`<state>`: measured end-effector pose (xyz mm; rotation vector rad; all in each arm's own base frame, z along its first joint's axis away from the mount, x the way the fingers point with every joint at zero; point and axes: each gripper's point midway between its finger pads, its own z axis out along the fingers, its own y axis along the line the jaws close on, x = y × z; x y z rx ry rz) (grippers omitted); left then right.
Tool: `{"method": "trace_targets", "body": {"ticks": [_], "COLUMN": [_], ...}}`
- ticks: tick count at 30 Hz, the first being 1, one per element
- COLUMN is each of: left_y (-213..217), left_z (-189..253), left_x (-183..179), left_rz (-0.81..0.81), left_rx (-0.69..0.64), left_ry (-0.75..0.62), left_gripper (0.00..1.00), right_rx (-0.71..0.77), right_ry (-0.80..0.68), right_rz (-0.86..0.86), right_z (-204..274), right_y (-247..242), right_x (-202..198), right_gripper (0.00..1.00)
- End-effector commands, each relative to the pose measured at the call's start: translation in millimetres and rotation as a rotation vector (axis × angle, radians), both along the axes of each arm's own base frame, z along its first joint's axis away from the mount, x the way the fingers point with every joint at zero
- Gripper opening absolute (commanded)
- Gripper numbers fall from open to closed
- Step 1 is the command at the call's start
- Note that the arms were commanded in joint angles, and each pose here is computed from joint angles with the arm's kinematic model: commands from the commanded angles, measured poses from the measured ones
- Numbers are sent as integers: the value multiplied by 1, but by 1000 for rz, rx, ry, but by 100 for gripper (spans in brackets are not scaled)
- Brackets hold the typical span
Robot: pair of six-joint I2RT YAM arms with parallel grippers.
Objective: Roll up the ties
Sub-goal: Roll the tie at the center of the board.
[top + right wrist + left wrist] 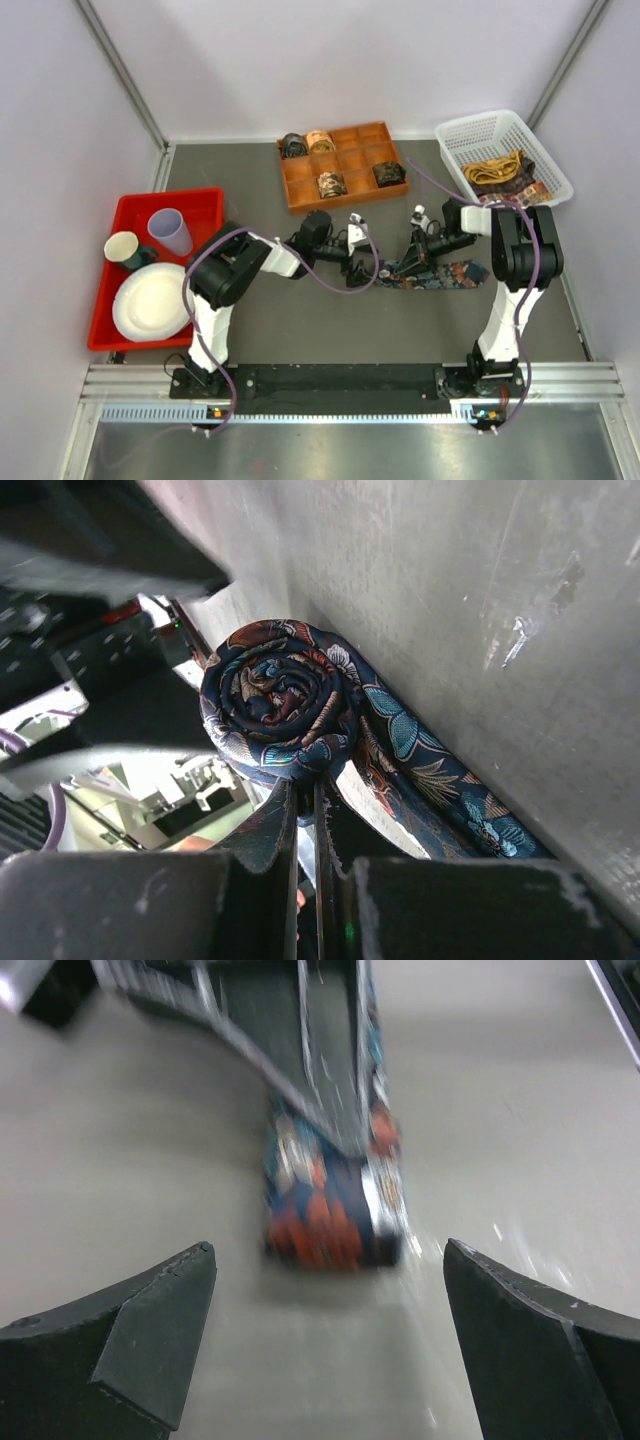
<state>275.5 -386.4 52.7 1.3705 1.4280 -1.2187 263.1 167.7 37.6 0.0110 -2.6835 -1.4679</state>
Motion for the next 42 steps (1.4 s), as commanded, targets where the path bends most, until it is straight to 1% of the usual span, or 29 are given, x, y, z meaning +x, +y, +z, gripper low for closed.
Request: {"method": "trace_targets", "body": {"ticks": [1, 5, 6, 7, 9, 10, 13, 17, 19, 20, 23, 27, 32, 35, 38, 40, 42], "left_y": [-37, -46, -50, -50, -53, -51, -53, -48, -44, -39, -36, -42, -51, -55, -57, -59, -61], "left_z": [45, 37, 38, 32, 33, 26, 21, 6, 0, -9, -20, -18, -11, -16, -20, -21, -22], "left_x": [25, 16, 14, 11, 12, 10, 9, 11, 12, 10, 8, 8, -9, -13, -15, -15, -17], "left_rz": [58, 3, -22, -36, -38, -41, -44, -2, 26, 32, 57, 44, -39, -62, -66, -62, -68], "left_rx": [-124, -88, -84, -55, -47, -16, 19, 116, 138, 181, 218, 171, 86, 70, 69, 74, 76], "left_ry": [-149, -141, -164, -146, -164, -143, -160, -132, -139, -142, -127, -138, -157, -159, -168, -173, -184], "left_gripper": [96, 90, 89, 87, 84, 84, 84, 83, 83, 83, 83, 81, 76, 71, 70, 66, 59], "right_rx": [-190, -191, -191, -190, -196, -195, -197, -192, -189, -188, -182, -174, -173, -171, -171, -169, -164], "right_ry": [-80, -82, -78, -76, -71, -72, -70, -66, -67, -68, -61, -51, -35, -24, -23, -12, -5], "right_rz": [59, 71, 73, 78, 85, 83, 89, 97, 103, 107, 114, 120, 126, 129, 131, 131, 136], "right_z": [-42, -42, -43, -44, -45, -45, -46, -47, -46, -46, -47, -46, -46, -46, -45, -46, -46], "right_y": [-21, -22, -23, -23, -24, -24, -25, -25, -25, -24, -24, -24, -24, -24, -25, -25, -24], "right_x": [5, 4, 4, 3, 0, 1, 0, -1, 0, 0, -2, -5, -6, -5, -4, -6, -7], "right_gripper": [0, 0, 0, 0, 0, 0, 0, 0, 0, 0, 0, 0, 0, 0, 0, 0, 0]}}
